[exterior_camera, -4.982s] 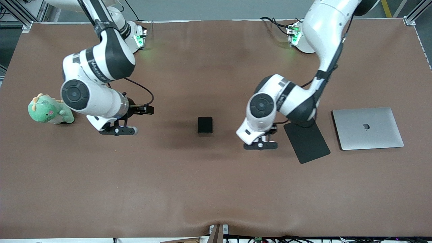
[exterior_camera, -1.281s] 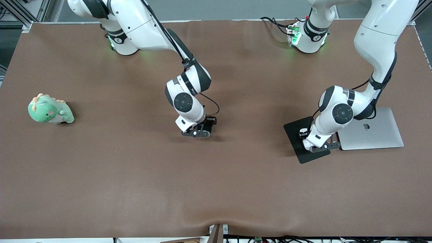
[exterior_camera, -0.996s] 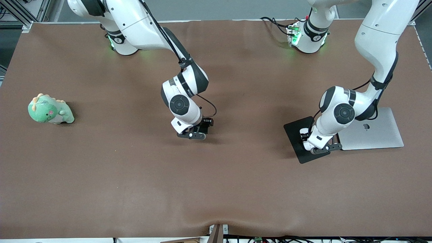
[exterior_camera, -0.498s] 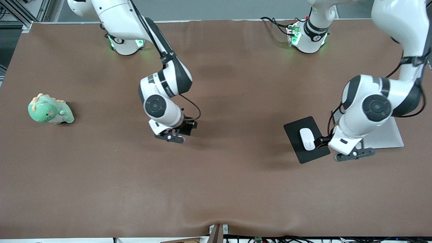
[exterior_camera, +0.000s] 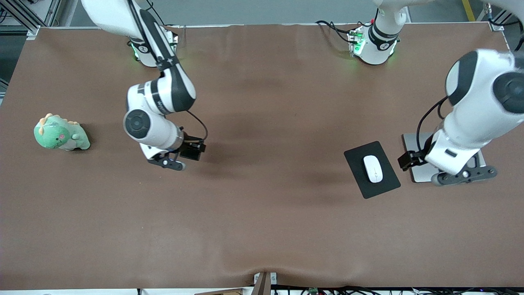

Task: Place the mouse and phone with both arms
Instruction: 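Open the left gripper and withdraw while the right gripper carries the phone, then lower the black phone beside the green plush toy and open the right gripper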

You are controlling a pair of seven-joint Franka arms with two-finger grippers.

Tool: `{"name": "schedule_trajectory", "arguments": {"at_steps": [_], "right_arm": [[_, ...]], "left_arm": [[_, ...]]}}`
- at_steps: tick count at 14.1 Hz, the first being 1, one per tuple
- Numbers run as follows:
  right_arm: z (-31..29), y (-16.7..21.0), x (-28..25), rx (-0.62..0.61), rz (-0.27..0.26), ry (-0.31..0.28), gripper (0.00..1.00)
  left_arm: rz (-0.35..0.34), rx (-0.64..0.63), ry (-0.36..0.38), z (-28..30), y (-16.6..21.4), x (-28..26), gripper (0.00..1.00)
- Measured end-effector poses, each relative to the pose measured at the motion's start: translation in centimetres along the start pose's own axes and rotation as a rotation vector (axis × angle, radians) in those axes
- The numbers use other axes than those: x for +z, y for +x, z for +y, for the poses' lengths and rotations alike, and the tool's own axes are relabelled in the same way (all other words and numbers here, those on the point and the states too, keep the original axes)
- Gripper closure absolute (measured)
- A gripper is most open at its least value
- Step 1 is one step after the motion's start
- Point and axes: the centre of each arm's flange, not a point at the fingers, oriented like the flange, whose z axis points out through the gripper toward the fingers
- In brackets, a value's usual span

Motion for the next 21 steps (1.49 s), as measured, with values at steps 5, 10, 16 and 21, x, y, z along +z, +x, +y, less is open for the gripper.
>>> {"name": "schedule_trajectory", "arguments": {"at_steps": [5, 10, 16, 21], "right_arm": [[8.6, 1.6, -0.2, -0.045, -0.011, -0.003, 0.2], [16.2, 2.0, 1.1, -0.105, -0.011, -0.006, 0.2], [24.7, 1.9, 3.6, -0.188, 0.06, -0.045, 0.2], [29.4, 2.3, 3.8, -0.207, 0.081, -0.052, 0.2]], "left_arm": [[0.058, 0.08, 0.013, -0.3, -3.9, -9.3, 0.0], [0.013, 0.18, 0.058, -3.4, -5.3, -11.3, 0.0], [-0.054, 0.184, 0.034, -9.6, -7.3, -13.5, 0.0], [-0.086, 0.156, 0.04, -11.3, -8.0, -13.4, 0.0]]}}
